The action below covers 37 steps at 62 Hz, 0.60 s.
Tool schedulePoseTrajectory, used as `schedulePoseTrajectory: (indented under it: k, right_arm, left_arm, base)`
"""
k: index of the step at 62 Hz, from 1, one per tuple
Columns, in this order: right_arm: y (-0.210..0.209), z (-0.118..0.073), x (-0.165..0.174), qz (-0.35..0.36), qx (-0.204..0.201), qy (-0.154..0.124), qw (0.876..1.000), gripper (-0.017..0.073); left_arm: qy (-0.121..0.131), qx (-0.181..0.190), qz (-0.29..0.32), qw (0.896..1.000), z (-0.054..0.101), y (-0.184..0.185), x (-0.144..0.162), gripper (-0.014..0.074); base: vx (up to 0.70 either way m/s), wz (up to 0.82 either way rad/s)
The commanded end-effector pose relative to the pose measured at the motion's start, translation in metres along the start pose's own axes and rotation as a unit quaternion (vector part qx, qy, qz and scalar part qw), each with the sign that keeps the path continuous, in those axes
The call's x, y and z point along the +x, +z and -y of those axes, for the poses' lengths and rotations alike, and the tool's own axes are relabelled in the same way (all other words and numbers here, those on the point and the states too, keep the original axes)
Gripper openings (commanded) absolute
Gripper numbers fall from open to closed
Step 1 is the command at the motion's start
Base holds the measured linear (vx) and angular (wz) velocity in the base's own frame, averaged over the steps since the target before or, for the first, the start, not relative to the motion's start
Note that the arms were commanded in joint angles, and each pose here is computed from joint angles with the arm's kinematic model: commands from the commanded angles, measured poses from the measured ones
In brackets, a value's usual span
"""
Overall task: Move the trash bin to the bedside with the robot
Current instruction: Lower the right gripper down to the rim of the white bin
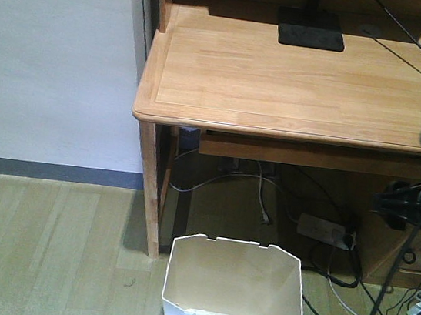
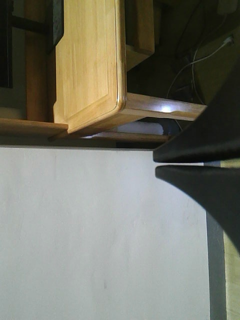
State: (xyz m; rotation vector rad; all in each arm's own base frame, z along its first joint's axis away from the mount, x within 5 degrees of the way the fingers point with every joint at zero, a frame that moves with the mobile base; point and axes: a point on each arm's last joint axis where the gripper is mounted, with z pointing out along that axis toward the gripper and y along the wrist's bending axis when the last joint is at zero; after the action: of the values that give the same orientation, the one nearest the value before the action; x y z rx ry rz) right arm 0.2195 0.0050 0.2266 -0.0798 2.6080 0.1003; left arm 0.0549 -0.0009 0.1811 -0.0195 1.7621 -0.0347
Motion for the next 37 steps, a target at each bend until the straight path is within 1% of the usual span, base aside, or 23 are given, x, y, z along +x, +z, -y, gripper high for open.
schedulePoseTrajectory:
  k: [1,10,21,28,37]
  right_arm:
    - [0.011,0.000,-0.015,0.018,-0.008,-0.003,1.000,0.0500]
    - [0.049,0.003,-0.012,-0.024,-0.015,0.005,1.000,0.0500]
    - [0.097,0.009,-0.003,-0.071,-0.009,0.019,0.997,0.0500]
    - [0.125,0.012,0.004,-0.104,-0.005,0.020,0.994,0.0500]
    - [0.161,0.015,0.003,-0.150,-0.011,0.023,0.988,0.0500]
  left_arm:
    - [-0.003,0.004,0.031,0.999,0.000,0.001,-0.001,-0.0006]
    - [-0.003,0.004,0.031,0.999,0.000,0.001,-0.001,-0.0006]
    - [-0.003,0.004,0.031,0.999,0.000,0.001,-0.001,-0.0006]
    - [-0.003,0.004,0.031,0.999,0.000,0.001,-0.001,-0.0006]
    - [-0.003,0.004,0.031,0.999,0.000,0.001,-0.001,-0.0006]
  base:
    - [0.00,0.00]
    - [0.00,0.00]
    - [0.00,0.00]
    - [0.00,0.00]
    - [0.00,0.00]
